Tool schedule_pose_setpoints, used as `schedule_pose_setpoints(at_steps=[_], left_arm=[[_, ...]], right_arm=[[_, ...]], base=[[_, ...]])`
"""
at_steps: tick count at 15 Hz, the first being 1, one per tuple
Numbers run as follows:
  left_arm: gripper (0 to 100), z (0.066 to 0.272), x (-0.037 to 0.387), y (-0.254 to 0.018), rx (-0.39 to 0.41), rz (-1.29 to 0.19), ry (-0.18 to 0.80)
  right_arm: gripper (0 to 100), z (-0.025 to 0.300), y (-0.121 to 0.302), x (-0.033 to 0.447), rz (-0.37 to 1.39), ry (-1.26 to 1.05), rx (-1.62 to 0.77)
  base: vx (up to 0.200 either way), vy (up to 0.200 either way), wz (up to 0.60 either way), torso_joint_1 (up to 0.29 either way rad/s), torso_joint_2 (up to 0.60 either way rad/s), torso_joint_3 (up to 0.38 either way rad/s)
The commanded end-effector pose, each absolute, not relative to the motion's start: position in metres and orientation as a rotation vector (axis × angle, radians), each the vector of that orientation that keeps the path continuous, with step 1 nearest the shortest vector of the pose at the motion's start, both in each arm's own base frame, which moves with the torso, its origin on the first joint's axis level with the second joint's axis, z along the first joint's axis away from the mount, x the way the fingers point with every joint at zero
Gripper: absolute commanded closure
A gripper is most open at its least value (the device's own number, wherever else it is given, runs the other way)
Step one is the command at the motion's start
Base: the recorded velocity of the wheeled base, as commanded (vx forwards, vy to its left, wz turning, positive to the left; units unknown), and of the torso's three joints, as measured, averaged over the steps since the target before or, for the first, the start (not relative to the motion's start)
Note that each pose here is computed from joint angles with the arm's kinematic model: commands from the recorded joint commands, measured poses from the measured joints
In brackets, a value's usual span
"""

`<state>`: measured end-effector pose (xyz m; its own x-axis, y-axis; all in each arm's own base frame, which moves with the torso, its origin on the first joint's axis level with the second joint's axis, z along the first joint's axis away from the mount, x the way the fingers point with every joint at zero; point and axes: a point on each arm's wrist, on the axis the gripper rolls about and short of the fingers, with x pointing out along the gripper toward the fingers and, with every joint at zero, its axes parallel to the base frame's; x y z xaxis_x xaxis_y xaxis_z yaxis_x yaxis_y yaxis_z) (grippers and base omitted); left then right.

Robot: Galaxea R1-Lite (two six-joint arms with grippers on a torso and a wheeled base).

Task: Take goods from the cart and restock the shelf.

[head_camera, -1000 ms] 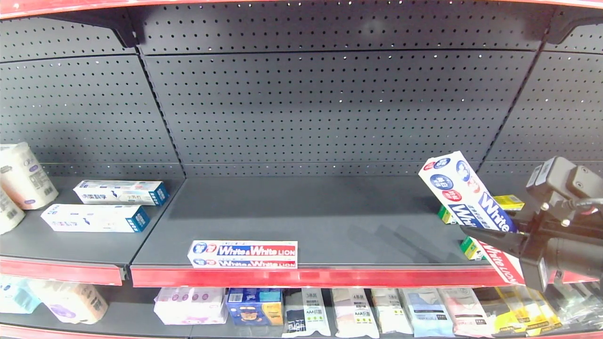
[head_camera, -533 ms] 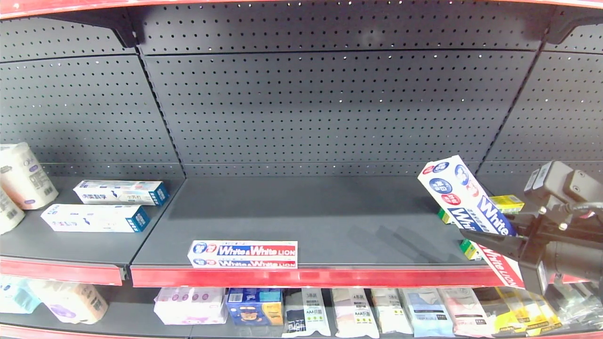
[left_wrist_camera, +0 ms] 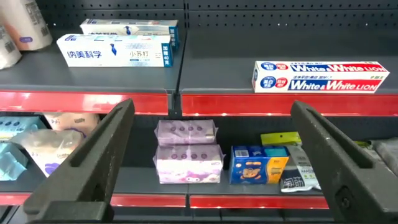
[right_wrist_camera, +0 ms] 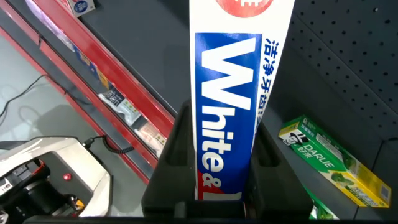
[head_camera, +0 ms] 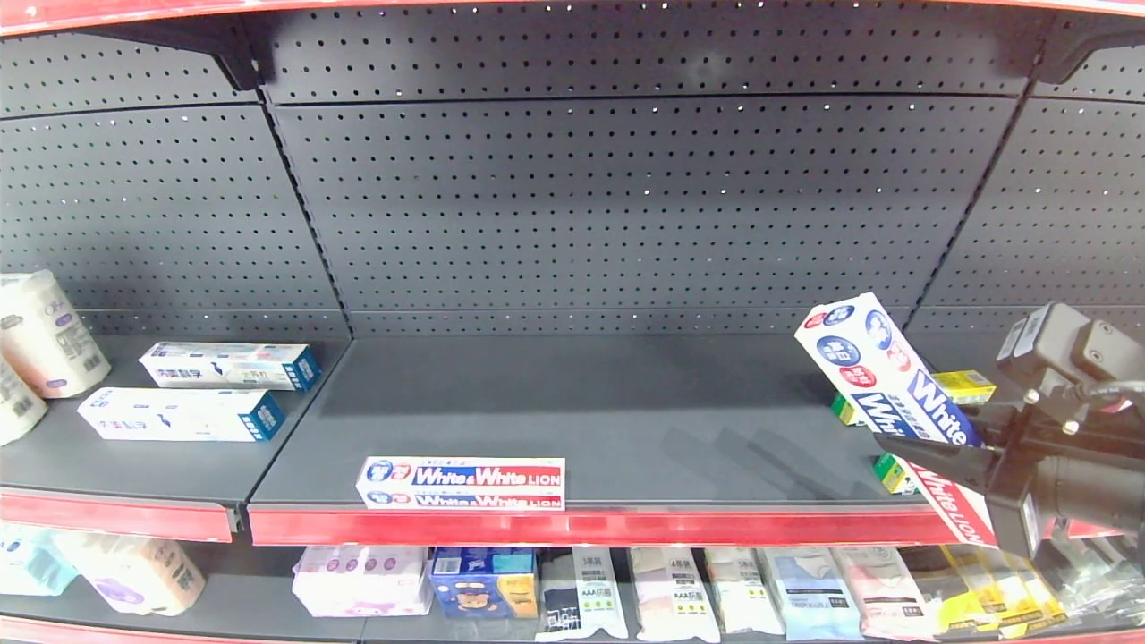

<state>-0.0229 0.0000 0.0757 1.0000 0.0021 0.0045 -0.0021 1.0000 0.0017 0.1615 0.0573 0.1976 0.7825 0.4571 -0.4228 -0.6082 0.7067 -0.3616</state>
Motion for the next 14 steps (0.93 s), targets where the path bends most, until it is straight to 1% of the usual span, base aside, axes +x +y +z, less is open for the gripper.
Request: schedule_pose_setpoints(at_steps=[1,6,12,14], left_arm=[[0,0.0758,-0.0228,0.0,0.002,0.003,-0.003],[0,0.0758,-0.0228,0.0,0.002,0.002,-0.003],[0,0.0758,-0.0228,0.0,0.002,0.003,-0.003],[0,0.0758,-0.0228,0.0,0.002,0.003,-0.003]], right_arm=[[100,0.1975,0.0572,0.1612,0.603,0.314,-0.51],[100,0.1973,0.0573,0.1614,0.604,0.315,-0.511],[100,0.1962,0.0573,0.1615,0.605,0.32,-0.51],[100,0.1961,0.0573,0.1623,0.603,0.322,-0.51]], base=[[0.0,0.0,0.0,0.0,0.0,0.0],[0.0,0.0,0.0,0.0,0.0,0.0],[0.0,0.0,0.6,0.006,0.0,0.002],[0.0,0.0,0.0,0.0,0.0,0.0]])
